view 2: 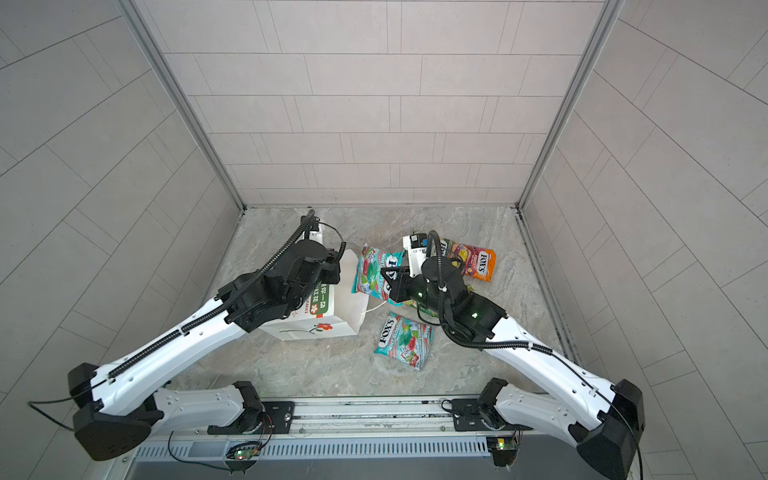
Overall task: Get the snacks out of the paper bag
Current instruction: 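Carry the teal packet farther from the robot while the left gripper releases the bag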
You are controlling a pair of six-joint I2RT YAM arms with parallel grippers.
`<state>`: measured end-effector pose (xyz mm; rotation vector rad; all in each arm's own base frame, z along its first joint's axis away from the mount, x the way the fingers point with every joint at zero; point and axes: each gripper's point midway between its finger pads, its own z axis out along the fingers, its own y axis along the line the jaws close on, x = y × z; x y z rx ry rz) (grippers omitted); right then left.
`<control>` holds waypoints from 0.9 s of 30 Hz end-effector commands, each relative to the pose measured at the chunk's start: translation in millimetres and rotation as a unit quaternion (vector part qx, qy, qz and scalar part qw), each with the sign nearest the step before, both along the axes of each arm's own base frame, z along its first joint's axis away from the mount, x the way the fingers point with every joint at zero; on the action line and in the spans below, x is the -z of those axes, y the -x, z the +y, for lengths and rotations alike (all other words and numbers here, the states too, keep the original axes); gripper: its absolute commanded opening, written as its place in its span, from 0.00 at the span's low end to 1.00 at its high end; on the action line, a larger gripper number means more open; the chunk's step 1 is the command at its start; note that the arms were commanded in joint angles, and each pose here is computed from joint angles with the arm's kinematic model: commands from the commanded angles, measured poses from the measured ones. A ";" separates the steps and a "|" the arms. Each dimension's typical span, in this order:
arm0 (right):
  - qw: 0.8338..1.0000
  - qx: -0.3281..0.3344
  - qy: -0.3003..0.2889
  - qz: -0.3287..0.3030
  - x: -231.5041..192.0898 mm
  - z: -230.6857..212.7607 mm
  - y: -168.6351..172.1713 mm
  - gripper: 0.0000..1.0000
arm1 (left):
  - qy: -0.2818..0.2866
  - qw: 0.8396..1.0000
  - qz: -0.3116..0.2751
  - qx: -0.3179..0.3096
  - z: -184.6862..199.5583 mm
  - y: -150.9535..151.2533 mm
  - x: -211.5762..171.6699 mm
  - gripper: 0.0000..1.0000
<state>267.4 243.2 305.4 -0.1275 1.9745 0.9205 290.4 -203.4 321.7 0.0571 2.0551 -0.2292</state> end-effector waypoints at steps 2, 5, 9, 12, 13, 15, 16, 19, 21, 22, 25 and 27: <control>0.997 0.057 0.015 -0.041 -29.8 -32.3 -10.2 0.00 | -0.022 0.999 -0.030 -0.025 25.1 5.6 -19.6 0.00; 0.993 0.107 0.031 -0.032 -24.8 -57.3 -23.9 0.00 | -0.023 0.998 -0.039 -0.032 34.3 9.6 -24.2 0.00; 0.990 0.136 0.044 -0.001 -8.0 -75.1 -48.5 0.00 | -0.013 0.998 -0.049 -0.032 40.9 14.9 -30.5 0.00; 0.990 0.131 0.053 0.019 9.1 -75.8 -66.1 0.00 | -0.002 0.998 -0.055 -0.029 44.0 18.9 -35.2 0.00; 0.990 0.127 0.055 0.024 13.3 -73.7 -71.6 0.00 | 0.001 0.998 -0.057 -0.028 45.3 20.4 -36.2 0.00; 0.991 0.111 0.062 0.037 24.0 -67.0 -82.6 0.00 | 0.009 0.998 -0.059 -0.023 45.5 22.8 -38.7 0.00; 0.992 0.100 0.066 0.045 30.1 -62.3 -88.0 0.00 | 0.014 0.998 -0.060 -0.019 44.9 23.9 -40.2 0.00; 0.991 0.090 0.073 0.060 46.7 -53.9 -105.9 0.00 | 0.029 0.997 -0.064 -0.011 43.5 26.6 -43.2 0.00; 0.992 0.082 0.070 0.066 56.1 -47.5 -118.9 0.00 | 0.033 0.997 -0.064 -0.009 43.2 27.4 -43.3 0.00; 0.992 0.078 0.069 0.070 61.9 -43.4 -127.0 0.00 | 0.036 0.997 -0.064 -0.007 42.8 28.1 -43.5 0.00; 0.993 0.054 0.049 0.090 79.3 -27.9 -150.9 0.00 | 0.040 0.997 -0.062 -0.002 40.9 28.9 -43.3 0.00; 0.993 0.026 0.027 0.109 89.4 -14.7 -164.0 0.00 | 0.043 0.997 -0.061 0.002 40.1 29.9 -44.8 0.00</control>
